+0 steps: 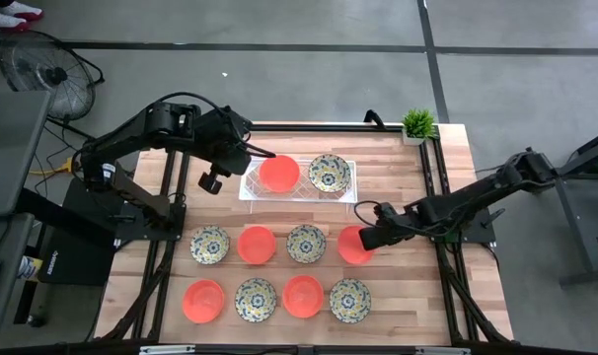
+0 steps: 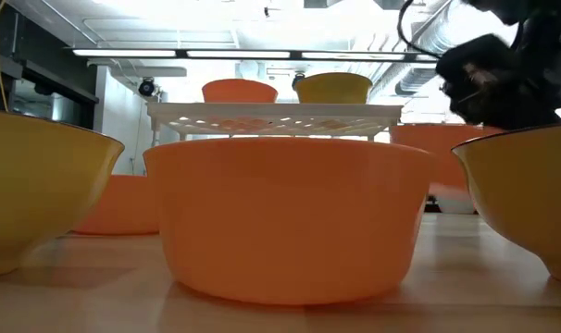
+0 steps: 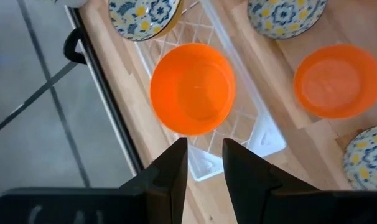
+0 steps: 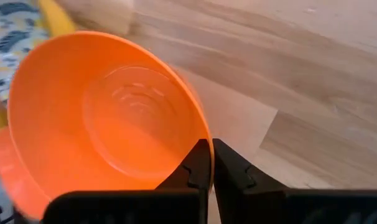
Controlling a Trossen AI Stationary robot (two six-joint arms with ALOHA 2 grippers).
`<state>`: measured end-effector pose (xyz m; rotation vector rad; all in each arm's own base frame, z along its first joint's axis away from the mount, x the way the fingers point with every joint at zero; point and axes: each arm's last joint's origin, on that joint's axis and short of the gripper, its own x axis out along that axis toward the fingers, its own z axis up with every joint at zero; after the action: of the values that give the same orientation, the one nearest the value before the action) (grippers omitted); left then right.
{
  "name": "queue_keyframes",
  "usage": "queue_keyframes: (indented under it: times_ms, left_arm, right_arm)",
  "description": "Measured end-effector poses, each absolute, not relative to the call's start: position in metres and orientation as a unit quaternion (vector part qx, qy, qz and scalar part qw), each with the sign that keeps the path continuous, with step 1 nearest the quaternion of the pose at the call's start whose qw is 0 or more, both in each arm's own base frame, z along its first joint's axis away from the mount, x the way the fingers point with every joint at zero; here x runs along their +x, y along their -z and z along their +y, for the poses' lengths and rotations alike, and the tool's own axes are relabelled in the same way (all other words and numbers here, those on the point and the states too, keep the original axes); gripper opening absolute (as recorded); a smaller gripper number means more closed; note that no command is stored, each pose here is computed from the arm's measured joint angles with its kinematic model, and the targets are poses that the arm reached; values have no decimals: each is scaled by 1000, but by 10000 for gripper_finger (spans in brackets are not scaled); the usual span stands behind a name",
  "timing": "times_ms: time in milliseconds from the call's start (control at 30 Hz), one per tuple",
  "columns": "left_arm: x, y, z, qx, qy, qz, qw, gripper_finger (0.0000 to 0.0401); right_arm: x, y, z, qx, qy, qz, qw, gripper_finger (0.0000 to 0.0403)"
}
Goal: Pick & Place Mini bowls
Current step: Stack the orange bowl on top of the other orange bowl on the shelf
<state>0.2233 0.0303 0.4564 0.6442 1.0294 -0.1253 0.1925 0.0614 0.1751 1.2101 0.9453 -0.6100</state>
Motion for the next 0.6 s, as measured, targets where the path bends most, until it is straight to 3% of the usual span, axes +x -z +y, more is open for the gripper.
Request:
queue_keyframes:
  times_ms: [367, 600]
  left_arm:
    - [223, -456, 30, 283, 59, 483, 826, 97]
    - [223, -456, 30, 278, 52, 484, 828, 97]
  right_arm:
    - [174, -205, 73, 530, 227, 390, 717, 0]
    - [176, -263, 78, 482, 241, 395, 744, 0]
